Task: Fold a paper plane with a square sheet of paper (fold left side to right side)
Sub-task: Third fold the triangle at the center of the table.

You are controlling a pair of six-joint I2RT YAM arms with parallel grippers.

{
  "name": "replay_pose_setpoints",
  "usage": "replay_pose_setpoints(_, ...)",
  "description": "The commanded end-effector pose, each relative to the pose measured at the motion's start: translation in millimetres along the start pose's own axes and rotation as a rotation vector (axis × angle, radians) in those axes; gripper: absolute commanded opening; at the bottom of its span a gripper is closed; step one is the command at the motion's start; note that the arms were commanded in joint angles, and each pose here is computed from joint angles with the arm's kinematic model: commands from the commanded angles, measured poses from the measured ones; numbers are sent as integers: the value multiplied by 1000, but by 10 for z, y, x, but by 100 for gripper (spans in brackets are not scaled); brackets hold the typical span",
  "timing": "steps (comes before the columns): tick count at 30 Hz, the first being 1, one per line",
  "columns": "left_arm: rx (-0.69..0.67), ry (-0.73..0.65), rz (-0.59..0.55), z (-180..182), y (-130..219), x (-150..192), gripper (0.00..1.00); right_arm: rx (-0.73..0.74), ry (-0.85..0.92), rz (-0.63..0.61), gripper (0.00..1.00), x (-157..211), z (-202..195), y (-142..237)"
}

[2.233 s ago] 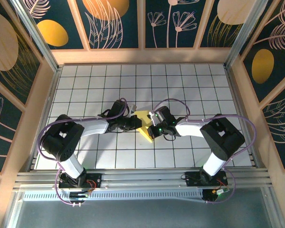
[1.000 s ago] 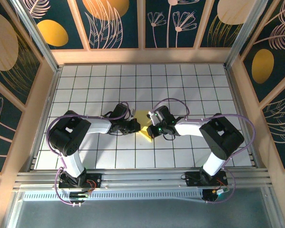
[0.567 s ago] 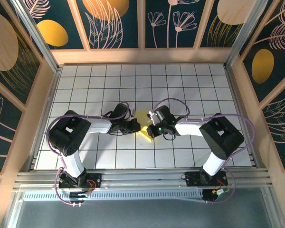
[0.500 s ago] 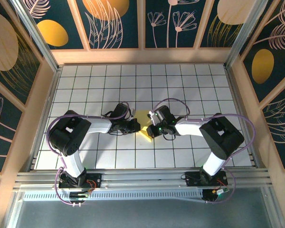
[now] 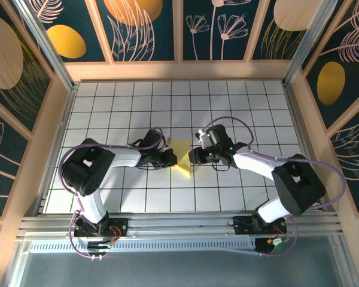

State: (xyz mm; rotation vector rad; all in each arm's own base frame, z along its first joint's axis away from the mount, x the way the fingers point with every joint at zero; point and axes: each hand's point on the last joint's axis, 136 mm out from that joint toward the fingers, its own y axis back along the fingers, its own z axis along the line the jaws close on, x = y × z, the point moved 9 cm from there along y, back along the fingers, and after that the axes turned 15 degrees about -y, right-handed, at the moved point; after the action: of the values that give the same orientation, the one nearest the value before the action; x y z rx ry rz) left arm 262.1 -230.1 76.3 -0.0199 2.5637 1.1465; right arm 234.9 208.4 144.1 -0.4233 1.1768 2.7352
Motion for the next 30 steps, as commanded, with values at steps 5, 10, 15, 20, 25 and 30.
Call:
replay_pose_setpoints(5, -150, 54, 96, 271, -99, 239, 0, -160, -139, 224, 0, 307, 58, -51)
replay_pose_setpoints(10, -150, 53, 97, 268, -100, 233, 0, -152, -154, 250, 0, 367, 23, -193)
replay_pose_setpoints(15, -151, 53, 94, 268, -94, 229, 0, -136, -164, 289, 0, 416, -40, -302)
replay_pose_setpoints(20, -150, 53, 93, 266, -93, 230, 0, -103, -171, 301, 0, 448, -107, -351)
replay_pose_setpoints(25, -150, 53, 96, 270, -99, 232, 0, -75, -179, 316, 0, 487, -165, -388)
replay_pose_setpoints(30, -149, 53, 97, 266, -103, 228, 0, -44, -185, 322, 0, 514, -220, -411)
